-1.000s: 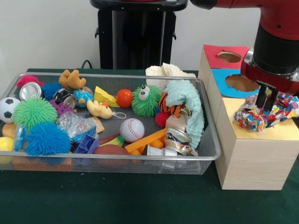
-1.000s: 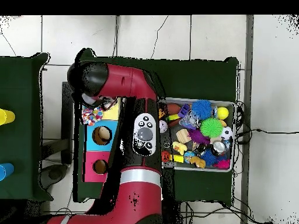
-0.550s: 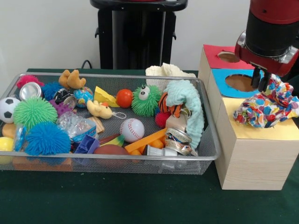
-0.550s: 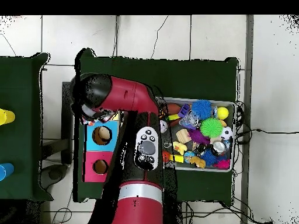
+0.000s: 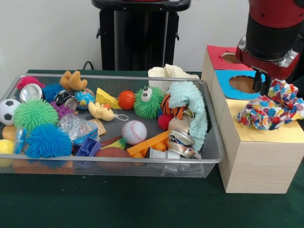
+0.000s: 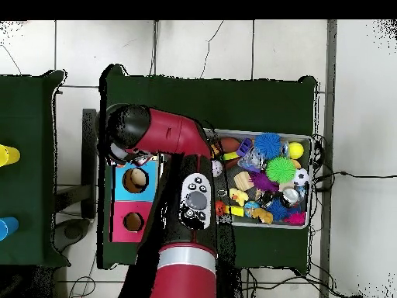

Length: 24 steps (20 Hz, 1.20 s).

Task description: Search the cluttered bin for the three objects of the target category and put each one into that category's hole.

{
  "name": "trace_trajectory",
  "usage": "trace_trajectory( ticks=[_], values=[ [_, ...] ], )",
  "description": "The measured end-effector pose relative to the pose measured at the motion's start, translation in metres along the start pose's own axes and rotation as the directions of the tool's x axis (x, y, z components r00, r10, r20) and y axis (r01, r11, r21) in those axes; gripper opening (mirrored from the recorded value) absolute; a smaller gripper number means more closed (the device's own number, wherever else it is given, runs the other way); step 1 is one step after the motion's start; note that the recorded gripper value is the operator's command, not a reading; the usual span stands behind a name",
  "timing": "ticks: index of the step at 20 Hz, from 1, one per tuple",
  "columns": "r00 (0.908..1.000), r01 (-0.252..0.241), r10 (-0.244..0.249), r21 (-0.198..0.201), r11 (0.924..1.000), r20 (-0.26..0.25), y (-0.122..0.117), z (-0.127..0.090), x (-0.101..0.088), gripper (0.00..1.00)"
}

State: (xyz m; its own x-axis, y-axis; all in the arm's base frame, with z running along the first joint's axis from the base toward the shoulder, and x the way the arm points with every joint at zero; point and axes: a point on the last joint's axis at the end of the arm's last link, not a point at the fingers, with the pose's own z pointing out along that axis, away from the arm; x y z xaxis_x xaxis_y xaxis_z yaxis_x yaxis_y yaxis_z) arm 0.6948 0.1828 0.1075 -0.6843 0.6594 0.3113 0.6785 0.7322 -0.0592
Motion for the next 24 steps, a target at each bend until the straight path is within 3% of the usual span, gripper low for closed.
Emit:
trace_trajectory(
  ticks=[7,15,19,24],
  values=[
    [0.9999,-0.012,0.012,0.019,0.9997,-0.006,-0.01,-0.024,0.0,0.0],
    [0.9981,-0.029,0.032,0.06,0.9978,-0.053,-0.03,-0.078,0.01,0.0],
    [0.9988,-0.037,0.039,0.059,0.9976,-0.03,-0.034,-0.095,0.005,0.0],
    [0.9994,-0.035,0.035,0.071,0.9969,0.001,-0.032,-0.094,-0.009,0.0]
  ],
)
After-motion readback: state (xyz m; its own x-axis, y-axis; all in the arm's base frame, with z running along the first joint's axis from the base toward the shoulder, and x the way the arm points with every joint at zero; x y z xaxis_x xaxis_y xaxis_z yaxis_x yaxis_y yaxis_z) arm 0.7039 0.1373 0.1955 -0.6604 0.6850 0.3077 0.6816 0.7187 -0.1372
